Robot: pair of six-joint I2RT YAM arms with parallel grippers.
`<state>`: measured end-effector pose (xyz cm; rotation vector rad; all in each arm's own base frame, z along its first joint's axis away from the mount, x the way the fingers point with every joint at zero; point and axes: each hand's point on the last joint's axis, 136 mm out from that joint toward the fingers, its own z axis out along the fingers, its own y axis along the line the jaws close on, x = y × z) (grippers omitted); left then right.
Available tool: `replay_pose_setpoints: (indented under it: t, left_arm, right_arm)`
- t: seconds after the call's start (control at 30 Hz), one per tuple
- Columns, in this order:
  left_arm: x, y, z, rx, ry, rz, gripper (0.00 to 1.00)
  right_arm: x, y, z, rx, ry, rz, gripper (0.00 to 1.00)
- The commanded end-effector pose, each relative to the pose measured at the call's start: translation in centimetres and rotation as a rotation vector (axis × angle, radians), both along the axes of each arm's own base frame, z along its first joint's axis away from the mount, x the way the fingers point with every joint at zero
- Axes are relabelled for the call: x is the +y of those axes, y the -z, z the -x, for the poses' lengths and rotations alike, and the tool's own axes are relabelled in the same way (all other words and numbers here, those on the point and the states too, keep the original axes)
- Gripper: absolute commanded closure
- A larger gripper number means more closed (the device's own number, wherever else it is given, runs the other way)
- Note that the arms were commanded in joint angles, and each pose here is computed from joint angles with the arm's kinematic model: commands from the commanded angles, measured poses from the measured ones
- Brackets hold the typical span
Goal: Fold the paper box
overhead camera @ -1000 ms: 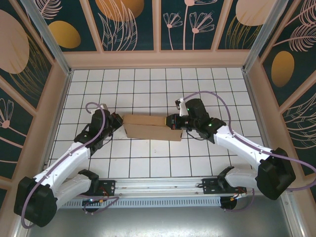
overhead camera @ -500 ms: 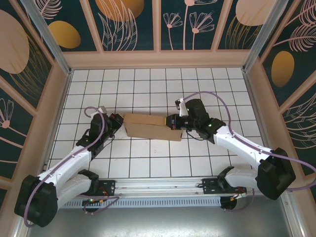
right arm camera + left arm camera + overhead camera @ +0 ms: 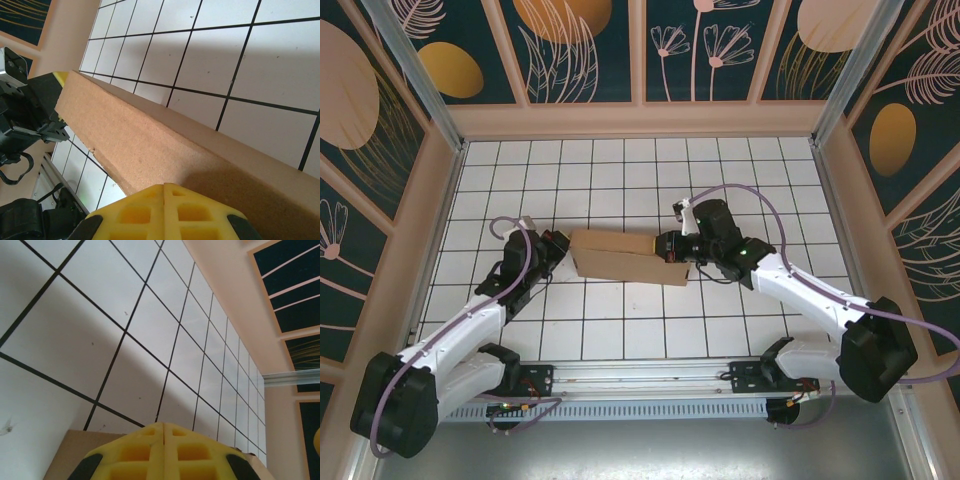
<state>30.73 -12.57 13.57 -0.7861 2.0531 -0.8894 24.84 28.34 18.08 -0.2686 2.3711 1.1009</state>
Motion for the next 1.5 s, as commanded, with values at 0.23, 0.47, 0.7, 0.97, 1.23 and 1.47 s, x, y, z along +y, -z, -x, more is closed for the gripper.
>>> replay_pose_setpoints:
  t: [0.23,0.47,0.7,0.97,1.23,1.47]
  left_arm:
    - [0.1,3.3,0.7,0.125,0.037,-0.075,0.97]
    - [-0.6,3.8,0.2,0.13,0.065,-0.06,0.97]
    - [-0.4,3.9,0.9,0.137,0.075,-0.078,0.97]
    - [3.1,-0.9,0.8,0.064,-0.031,-0.25,0.97]
    - [5.8,-5.1,0.9,-0.027,-0.097,-0.408,0.81]
    - [4.1,-9.6,0.4,-0.259,0.086,-0.573,0.49]
  right_arm:
    - [-0.4,4.1,2.4,0.118,-0.035,0.111,0.93]
    - [-0.2,4.1,2.6,0.117,-0.043,0.109,0.93]
    - [-0.3,3.9,2.4,0.107,-0.035,0.121,0.92]
    - [-0.2,0.1,0.9,0.026,-0.04,0.142,0.78]
    - [-0.5,-5.1,-0.5,-0.128,-0.065,0.192,0.51]
    - [-4.3,-6.1,-1.1,-0.288,-0.022,0.384,0.41]
